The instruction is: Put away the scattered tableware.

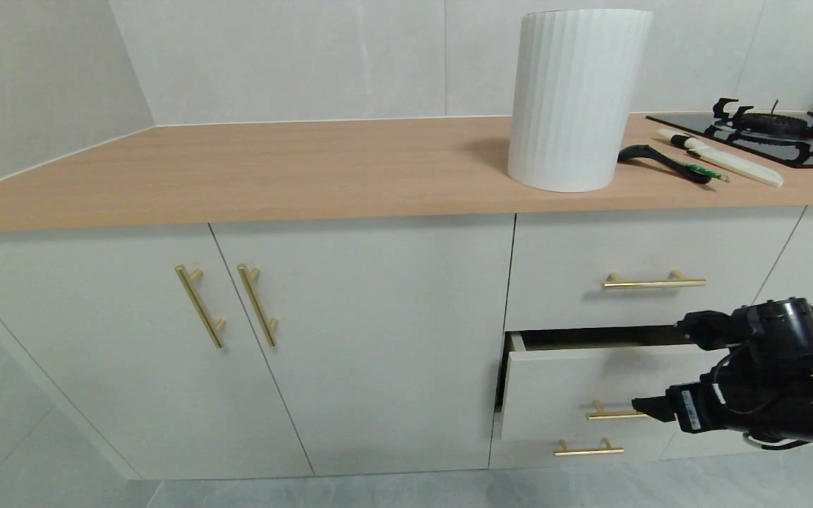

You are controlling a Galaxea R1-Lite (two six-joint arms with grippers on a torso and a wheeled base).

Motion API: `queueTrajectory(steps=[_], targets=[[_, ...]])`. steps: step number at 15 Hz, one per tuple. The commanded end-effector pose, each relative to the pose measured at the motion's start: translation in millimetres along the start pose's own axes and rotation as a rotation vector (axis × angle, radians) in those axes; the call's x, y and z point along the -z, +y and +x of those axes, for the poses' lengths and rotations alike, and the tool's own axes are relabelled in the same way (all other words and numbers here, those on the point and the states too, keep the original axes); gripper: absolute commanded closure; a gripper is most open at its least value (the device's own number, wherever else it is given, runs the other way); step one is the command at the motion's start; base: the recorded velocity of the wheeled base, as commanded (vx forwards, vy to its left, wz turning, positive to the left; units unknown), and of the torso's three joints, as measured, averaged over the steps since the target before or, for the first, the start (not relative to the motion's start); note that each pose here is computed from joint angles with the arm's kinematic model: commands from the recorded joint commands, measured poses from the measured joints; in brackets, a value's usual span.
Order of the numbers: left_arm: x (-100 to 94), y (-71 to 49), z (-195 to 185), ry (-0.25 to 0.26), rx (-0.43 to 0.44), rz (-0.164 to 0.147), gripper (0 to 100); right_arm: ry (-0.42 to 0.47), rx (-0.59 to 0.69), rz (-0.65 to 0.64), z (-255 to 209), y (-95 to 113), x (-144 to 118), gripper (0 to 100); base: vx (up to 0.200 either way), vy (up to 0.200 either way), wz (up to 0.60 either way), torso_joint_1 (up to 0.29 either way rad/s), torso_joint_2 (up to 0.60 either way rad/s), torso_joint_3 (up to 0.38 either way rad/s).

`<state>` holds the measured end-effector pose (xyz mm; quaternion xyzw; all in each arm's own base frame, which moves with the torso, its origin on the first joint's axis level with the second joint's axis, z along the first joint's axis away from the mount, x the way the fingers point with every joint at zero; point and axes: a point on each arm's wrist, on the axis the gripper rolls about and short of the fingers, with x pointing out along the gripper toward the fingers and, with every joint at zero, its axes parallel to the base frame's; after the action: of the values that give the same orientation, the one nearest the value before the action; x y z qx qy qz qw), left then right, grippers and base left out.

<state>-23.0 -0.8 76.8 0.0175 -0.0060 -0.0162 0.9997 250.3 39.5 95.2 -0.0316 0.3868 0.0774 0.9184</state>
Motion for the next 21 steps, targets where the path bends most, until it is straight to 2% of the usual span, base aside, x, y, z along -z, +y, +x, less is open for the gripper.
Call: queueTrajectory(steps=[1, 5, 12, 15, 21], targets=[[-0.1, 0.0, 0.1, 0.001, 0.000, 0.000, 0, -0.234, -0.048, -0.013, -73.4, 9.2, -40.4, 0, 0.000, 0.000, 0.00, 0.000, 0.00, 0.000], [-0.1, 0.0, 0.1, 0.001, 0.000, 0.000, 0, -0.202, -0.048, 0.023, -44.8, 9.8, -54.4, 0, 0.000, 0.000, 0.00, 0.000, 0.00, 0.000], [-0.1, 0.0, 0.1, 0.001, 0.000, 0.000, 0, -0.109, 0.025, 0.032, 38.4, 7.1, -42.6, 0, 0.000, 0.000, 0.00, 0.000, 0.00, 0.000], [0.1, 0.0, 0.1, 0.002, 0.000, 0.000, 0, -0.155, 0.079, 0.048, 66.6, 3.7, -38.8, 0, 0.000, 0.000, 0.00, 0.000, 0.00, 0.000], [-0.1, 0.0, 0.1, 0.001, 0.000, 0.000, 0, -0.158, 0.092, 0.046, 73.7, 3.4, -33.2, 0, 0.000, 0.000, 0.00, 0.000, 0.00, 0.000]])
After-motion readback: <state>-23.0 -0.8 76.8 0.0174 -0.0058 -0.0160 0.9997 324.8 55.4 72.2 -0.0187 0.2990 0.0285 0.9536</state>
